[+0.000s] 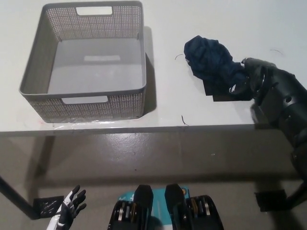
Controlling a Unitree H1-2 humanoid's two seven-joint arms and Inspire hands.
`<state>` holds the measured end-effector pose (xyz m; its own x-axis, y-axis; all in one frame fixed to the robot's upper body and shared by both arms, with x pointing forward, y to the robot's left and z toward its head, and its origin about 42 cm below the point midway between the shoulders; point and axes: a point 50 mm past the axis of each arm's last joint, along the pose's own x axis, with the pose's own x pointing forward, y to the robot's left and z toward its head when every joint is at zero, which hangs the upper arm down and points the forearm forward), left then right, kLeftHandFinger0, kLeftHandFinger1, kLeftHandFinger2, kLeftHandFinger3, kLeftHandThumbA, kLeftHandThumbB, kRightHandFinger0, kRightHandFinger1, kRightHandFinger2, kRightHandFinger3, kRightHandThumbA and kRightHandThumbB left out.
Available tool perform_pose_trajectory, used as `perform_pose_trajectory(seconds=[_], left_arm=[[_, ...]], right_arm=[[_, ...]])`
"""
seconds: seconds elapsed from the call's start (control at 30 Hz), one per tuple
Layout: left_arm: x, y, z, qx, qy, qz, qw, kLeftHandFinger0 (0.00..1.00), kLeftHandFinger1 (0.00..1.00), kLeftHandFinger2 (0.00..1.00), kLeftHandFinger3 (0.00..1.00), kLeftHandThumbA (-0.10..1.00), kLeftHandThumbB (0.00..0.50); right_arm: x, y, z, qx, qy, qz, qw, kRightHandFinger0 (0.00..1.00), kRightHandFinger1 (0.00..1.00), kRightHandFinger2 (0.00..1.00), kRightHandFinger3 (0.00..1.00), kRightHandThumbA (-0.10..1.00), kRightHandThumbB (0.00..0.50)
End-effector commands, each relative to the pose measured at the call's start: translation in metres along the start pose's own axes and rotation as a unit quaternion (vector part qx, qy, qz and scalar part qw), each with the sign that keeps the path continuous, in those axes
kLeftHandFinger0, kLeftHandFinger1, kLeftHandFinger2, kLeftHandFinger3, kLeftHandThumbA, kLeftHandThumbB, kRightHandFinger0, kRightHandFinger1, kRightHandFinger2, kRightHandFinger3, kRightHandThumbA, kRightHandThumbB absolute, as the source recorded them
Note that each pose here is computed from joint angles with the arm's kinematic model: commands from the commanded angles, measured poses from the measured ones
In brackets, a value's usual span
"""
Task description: Use the right hand to pick up a umbrella on the right side and place it into a container on the lft side
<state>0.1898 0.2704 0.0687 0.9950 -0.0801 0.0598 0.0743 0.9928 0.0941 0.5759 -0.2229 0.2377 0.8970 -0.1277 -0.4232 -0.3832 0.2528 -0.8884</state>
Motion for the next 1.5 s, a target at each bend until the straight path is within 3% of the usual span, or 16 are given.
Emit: perform_pose_trajectory(seconds=[0.0, 0.07, 0.1, 0.13, 0.17, 0.2, 0.23, 0.33, 0.47, 0.73, 1.0, 1.07, 1.1, 1.27, 1.33, 1.47], left_arm=[[-0.003, 0.003, 0.007, 0.012, -0.029, -0.011, 0.999, 1.0, 1.0, 1.0, 1.0, 1.0, 0.054], [-0.001, 0.003, 0.007, 0.01, -0.033, -0.012, 0.999, 1.0, 1.0, 1.0, 1.0, 1.0, 0.052], [0.0, 0.004, 0.008, 0.009, -0.035, -0.012, 0.999, 1.0, 1.0, 1.0, 1.0, 1.0, 0.051], [0.002, 0.005, 0.008, 0.008, -0.036, -0.011, 0.999, 1.0, 1.0, 1.0, 1.0, 1.0, 0.059], [0.002, 0.005, 0.009, 0.007, -0.035, -0.012, 0.999, 1.0, 1.0, 1.0, 1.0, 1.0, 0.06], [0.003, 0.005, 0.01, 0.006, -0.035, -0.013, 0.999, 1.0, 1.0, 1.0, 1.0, 1.0, 0.062], [0.004, 0.005, 0.01, 0.006, -0.036, -0.013, 0.999, 1.0, 1.0, 1.0, 1.0, 1.0, 0.064], [0.001, 0.007, 0.011, 0.009, -0.031, -0.014, 0.999, 1.0, 1.0, 1.0, 1.0, 1.0, 0.059], [0.005, 0.008, 0.013, 0.015, -0.032, -0.016, 0.999, 1.0, 1.0, 1.0, 1.0, 1.0, 0.05], [0.004, 0.01, 0.011, 0.008, -0.032, -0.005, 0.999, 1.0, 1.0, 1.0, 1.0, 1.0, 0.033], [-0.006, 0.008, 0.005, 0.007, -0.019, -0.004, 1.0, 1.0, 1.0, 1.0, 1.0, 1.0, 0.049], [-0.005, 0.007, 0.006, 0.008, -0.02, -0.005, 1.0, 1.0, 1.0, 1.0, 1.0, 1.0, 0.051], [-0.004, 0.007, 0.006, 0.008, -0.023, -0.005, 1.0, 1.0, 1.0, 1.0, 1.0, 1.0, 0.052], [-0.005, 0.003, 0.006, 0.013, -0.024, -0.005, 1.0, 1.0, 1.0, 1.0, 1.0, 1.0, 0.064], [-0.006, 0.004, 0.006, 0.014, -0.026, -0.007, 1.0, 1.0, 1.0, 1.0, 1.0, 1.0, 0.057], [-0.007, 0.006, 0.006, 0.019, -0.023, -0.009, 1.0, 1.0, 1.0, 1.0, 1.0, 1.0, 0.036]], right_arm=[[0.003, 0.027, -0.008, 0.016, -0.007, 0.03, 0.999, 1.0, 1.0, 1.0, 1.0, 0.74, 0.451], [0.004, 0.04, -0.011, 0.019, -0.016, 0.018, 1.0, 0.95, 1.0, 1.0, 1.0, 0.51, 0.377], [0.004, 0.045, -0.012, 0.015, -0.024, -0.001, 1.0, 0.67, 0.79, 0.91, 1.0, 0.25, 0.23], [0.004, 0.051, -0.013, 0.013, -0.036, -0.034, 0.999, 0.27, 0.36, 0.48, 0.87, -0.02, 0.217], [0.004, 0.054, -0.014, 0.014, -0.04, -0.052, 0.998, 0.11, 0.24, 0.39, 0.81, -0.08, 0.226], [0.003, 0.057, -0.013, 0.029, -0.056, -0.084, 0.995, 0.0, 0.01, 0.15, 0.43, -0.1, 0.207], [0.003, 0.058, -0.013, 0.046, -0.064, -0.1, 0.992, 0.0, 0.03, 0.2, 0.36, -0.1, 0.171], [0.001, 0.056, -0.008, 0.079, -0.087, -0.128, 0.985, 0.0, 0.28, 0.69, 0.72, -0.1, 0.164], [-0.001, 0.036, -0.002, 0.101, -0.114, -0.176, 0.973, 0.0, 0.4, 0.85, 0.86, -0.1, 0.169], [-0.017, -0.032, 0.051, 0.192, -0.2, -0.223, 0.935, 0.06, 0.53, 0.93, 0.91, -0.1, 0.152], [-0.064, -0.101, 0.144, 0.226, -0.319, -0.254, 0.885, 0.0, 0.41, 0.8, 0.89, -0.1, 0.165], [-0.082, -0.116, 0.172, 0.225, -0.352, -0.263, 0.87, 0.0, 0.33, 0.75, 0.73, -0.1, 0.157], [-0.09, -0.121, 0.183, 0.221, -0.365, -0.266, 0.865, 0.09, 0.46, 0.85, 0.72, -0.1, 0.149], [-0.136, -0.131, 0.243, 0.201, -0.433, -0.27, 0.836, 0.0, 0.0, 0.22, 0.61, -0.1, 0.152], [-0.15, -0.132, 0.257, 0.21, -0.453, -0.264, 0.825, 0.0, 0.07, 0.58, 0.77, -0.1, 0.14], [-0.19, -0.136, 0.293, 0.203, -0.509, -0.259, 0.795, 0.0, 0.2, 0.68, 0.82, -0.1, 0.15]])
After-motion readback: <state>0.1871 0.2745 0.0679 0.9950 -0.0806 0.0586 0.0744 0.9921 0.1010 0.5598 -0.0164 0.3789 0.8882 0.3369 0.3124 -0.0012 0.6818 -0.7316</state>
